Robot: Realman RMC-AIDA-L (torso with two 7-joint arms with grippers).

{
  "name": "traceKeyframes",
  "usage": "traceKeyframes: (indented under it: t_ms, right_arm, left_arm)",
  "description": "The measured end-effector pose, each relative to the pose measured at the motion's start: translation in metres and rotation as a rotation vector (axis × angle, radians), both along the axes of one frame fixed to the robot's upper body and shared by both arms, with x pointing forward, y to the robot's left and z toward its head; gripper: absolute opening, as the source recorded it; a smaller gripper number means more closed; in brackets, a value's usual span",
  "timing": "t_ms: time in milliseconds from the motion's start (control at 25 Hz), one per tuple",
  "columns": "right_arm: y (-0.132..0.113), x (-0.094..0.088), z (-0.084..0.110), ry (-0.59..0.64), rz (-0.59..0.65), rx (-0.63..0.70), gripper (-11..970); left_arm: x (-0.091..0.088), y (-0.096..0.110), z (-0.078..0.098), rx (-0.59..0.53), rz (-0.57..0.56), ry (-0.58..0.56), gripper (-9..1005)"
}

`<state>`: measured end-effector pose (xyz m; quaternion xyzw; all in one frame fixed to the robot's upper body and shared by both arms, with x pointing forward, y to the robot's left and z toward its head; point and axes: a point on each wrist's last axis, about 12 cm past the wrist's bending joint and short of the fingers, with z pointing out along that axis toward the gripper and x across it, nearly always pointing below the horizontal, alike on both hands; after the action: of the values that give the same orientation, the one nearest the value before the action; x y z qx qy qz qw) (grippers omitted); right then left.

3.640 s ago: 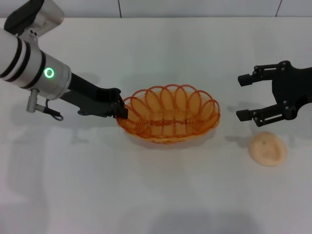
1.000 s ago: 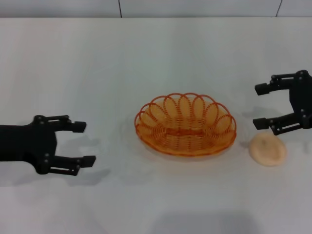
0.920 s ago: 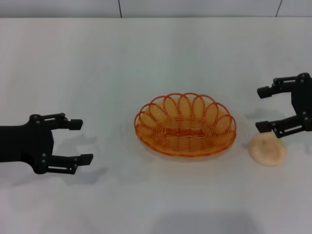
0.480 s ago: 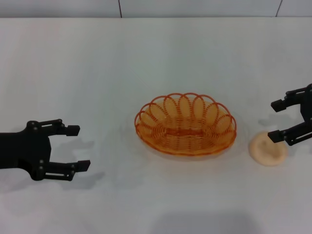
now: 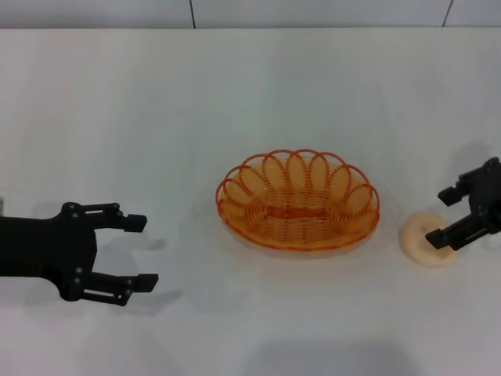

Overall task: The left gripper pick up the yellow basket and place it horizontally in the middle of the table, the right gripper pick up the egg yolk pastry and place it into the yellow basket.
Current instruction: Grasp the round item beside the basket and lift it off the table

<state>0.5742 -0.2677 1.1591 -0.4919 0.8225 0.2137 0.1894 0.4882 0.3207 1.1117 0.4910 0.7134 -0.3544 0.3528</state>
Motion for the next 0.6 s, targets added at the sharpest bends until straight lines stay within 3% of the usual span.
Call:
traceKeyframes:
  t_ms: [160, 440, 600]
  right_arm:
    - [0.003, 0.002, -0.012, 0.023, -0.027, -0.028, 796]
    - [0.002, 0.004, -0.016, 0.013, -0.053, -0.029, 795]
    - [0.002, 0.004, -0.017, 0.011, -0.052, -0.023, 643]
  left_arm:
    - [0.002, -0.002, 0.0, -0.001, -0.01, 0.003, 875]
    - [0.001, -0.003, -0.002, 0.007, -0.025, -0.005, 875]
    - [-0.001, -0.002, -0.003, 0.01, -0.032, -0.017, 875]
